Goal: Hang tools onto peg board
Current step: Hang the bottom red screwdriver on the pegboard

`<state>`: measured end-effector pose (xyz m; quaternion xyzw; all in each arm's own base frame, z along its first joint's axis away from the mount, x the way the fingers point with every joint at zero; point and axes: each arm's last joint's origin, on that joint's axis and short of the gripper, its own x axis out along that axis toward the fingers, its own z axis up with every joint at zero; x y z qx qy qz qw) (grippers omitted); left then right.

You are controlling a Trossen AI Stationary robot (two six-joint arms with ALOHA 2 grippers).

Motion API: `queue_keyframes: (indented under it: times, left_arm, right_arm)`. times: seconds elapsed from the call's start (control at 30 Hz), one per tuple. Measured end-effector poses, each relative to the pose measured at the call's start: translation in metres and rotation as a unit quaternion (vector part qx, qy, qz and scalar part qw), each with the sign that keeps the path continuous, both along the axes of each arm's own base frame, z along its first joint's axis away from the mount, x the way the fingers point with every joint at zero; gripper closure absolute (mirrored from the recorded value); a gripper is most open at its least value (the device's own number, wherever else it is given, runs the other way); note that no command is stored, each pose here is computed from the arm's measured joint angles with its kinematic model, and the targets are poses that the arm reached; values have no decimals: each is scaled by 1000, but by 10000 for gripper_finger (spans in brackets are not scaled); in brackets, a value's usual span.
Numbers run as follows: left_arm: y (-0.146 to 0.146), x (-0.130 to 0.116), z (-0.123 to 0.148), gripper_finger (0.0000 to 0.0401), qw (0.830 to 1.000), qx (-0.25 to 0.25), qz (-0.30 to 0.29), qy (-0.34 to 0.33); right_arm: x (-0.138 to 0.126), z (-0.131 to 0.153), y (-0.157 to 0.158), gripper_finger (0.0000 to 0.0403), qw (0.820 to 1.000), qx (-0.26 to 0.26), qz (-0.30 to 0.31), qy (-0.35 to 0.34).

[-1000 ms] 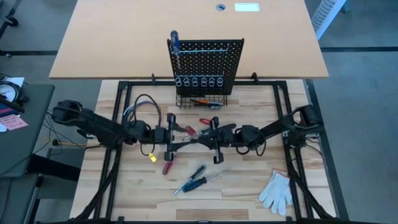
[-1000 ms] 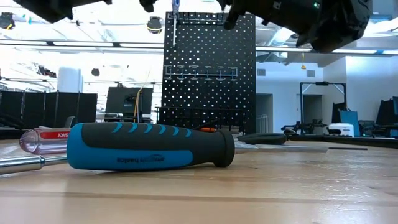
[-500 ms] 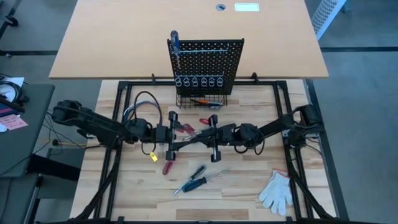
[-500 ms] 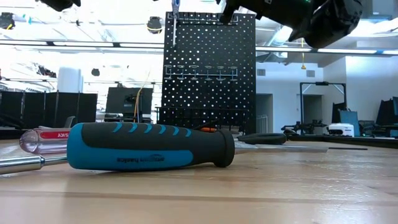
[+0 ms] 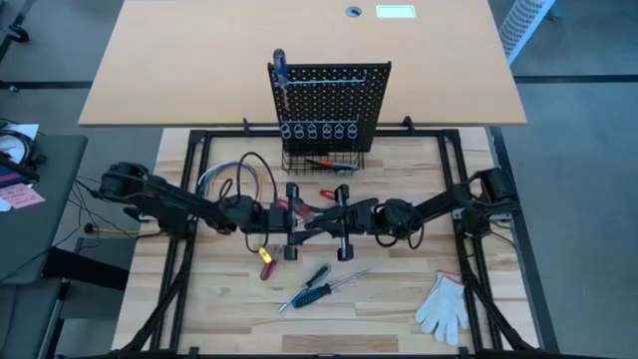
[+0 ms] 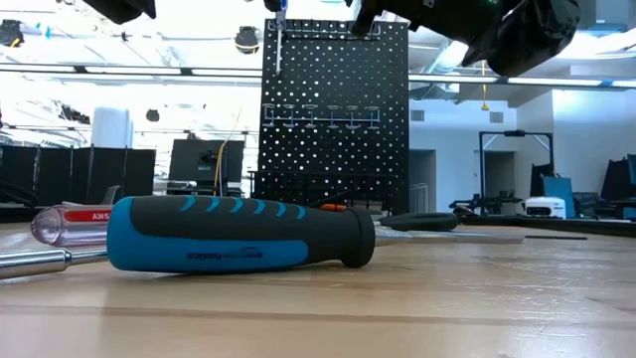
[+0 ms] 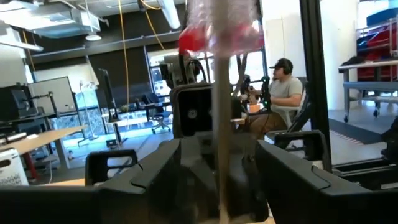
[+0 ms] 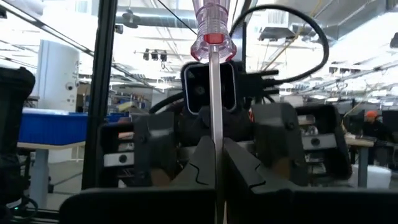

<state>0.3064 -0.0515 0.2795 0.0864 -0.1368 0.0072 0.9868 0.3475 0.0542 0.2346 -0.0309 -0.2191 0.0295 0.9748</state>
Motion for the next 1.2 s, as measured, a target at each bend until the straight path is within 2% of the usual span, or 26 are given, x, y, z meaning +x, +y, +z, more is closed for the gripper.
queue_keyframes:
  times: [0.2, 0.47, 0.53, 0.6, 0.77, 0.87, 0.93, 1.07, 1.2]
  left_arm:
    - [0, -8, 8, 268, 1000, 5, -6, 12]
    - [-9, -18, 15, 361, 999, 36, -9, 29]
    - [-10, -20, 16, 385, 999, 37, -2, 37]
    - [-12, -23, 16, 392, 997, 48, 22, 54]
    - [-13, -35, 18, 397, 980, 83, 128, 128]
    - [-12, -37, 23, 398, 964, 84, 174, 182]
    - [-11, -35, 20, 398, 951, 87, 200, 217]
    - [-8, -22, 10, 398, 938, 97, 215, 255]
    - [-10, -4, 3, 398, 930, 110, 219, 274]
  right_arm:
    - [-1, -1, 7, 394, 1000, -14, -1, 2]
    - [-1, -2, 8, 393, 1000, -22, -4, 4]
    - [-1, -3, 8, 389, 1000, -29, -4, 12]
    - [1, -6, 5, 379, 999, -36, -10, 24]
    - [1, -7, -1, 324, 990, -64, -77, 95]
    - [-8, 6, -3, 274, 978, -91, -112, 148]
    - [-18, 18, -3, 238, 972, -108, -113, 177]
    - [-38, 43, 1, 174, 973, -103, -104, 180]
    - [-45, 52, 7, 149, 978, -80, -91, 171]
